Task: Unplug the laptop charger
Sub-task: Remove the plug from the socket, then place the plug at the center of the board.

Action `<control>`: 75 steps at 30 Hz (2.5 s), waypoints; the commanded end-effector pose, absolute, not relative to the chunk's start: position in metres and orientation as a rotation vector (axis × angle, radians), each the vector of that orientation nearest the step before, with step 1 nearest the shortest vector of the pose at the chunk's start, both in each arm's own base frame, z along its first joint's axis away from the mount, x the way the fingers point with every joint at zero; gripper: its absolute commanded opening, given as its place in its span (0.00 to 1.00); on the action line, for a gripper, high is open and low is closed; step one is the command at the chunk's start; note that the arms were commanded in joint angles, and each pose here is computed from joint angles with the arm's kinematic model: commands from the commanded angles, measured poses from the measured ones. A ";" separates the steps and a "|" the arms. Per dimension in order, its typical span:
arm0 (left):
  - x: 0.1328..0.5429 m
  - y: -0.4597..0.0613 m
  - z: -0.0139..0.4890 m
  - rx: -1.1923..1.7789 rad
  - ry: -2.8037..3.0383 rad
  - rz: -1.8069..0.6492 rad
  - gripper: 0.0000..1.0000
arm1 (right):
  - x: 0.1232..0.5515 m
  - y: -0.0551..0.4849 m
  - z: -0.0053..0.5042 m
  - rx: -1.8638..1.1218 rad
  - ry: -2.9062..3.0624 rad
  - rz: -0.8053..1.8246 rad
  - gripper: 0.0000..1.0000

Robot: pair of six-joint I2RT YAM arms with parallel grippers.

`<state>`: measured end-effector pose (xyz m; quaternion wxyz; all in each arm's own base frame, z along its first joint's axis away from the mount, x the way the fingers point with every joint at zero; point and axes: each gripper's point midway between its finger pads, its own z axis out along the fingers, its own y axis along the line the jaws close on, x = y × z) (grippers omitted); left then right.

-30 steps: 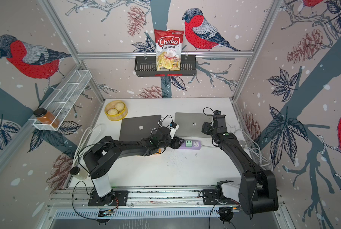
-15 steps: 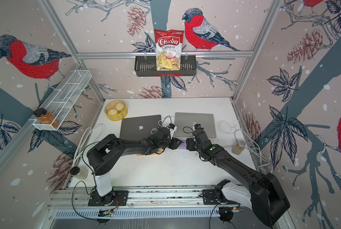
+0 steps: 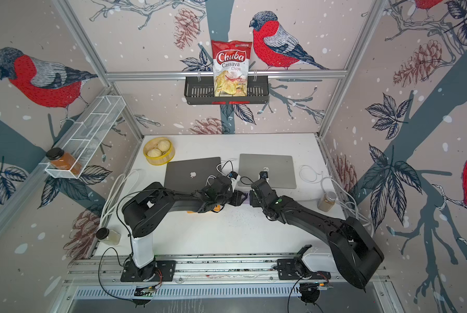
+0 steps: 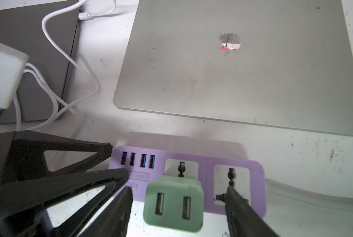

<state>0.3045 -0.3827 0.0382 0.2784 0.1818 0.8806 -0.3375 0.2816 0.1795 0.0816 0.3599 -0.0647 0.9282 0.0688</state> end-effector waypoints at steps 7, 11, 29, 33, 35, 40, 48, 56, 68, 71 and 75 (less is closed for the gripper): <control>0.302 -0.378 0.030 0.490 2.389 -0.891 0.50 | 0.288 0.184 0.081 -0.147 2.380 0.157 0.65; 0.301 -0.377 0.029 0.487 2.393 -0.888 0.50 | 0.287 0.186 0.080 -0.152 2.382 0.159 0.56; 0.301 -0.377 0.024 0.482 2.412 -0.884 0.48 | 0.285 0.186 0.086 -0.160 2.373 0.125 0.39; 0.300 -0.376 0.022 0.481 2.418 -0.882 0.48 | 0.285 0.188 0.091 -0.155 2.365 0.145 0.38; 0.299 -0.376 0.020 0.482 2.422 -0.879 0.48 | 0.285 0.189 0.094 -0.156 2.361 0.147 0.38; 0.299 -0.376 0.019 0.479 2.425 -0.876 0.48 | 0.286 0.187 0.105 -0.147 2.345 0.147 0.37; 0.298 -0.376 0.019 0.474 2.423 -0.881 0.48 | 0.286 0.174 0.117 -0.127 2.345 0.068 0.37; 0.301 -0.384 0.032 0.492 2.373 -0.933 0.48 | 0.292 0.105 0.133 -0.026 2.525 -0.131 0.37; 0.302 -0.388 0.063 0.525 2.294 -0.957 0.48 | 0.330 0.005 0.100 0.152 2.794 -0.196 0.35; 0.302 -0.388 0.068 0.533 2.273 -0.966 0.49 | 0.342 -0.013 0.084 0.195 2.852 -0.291 0.35; 0.303 -0.393 0.075 0.566 2.242 -0.979 0.50 | 0.364 -0.031 0.071 0.283 2.862 -0.217 0.34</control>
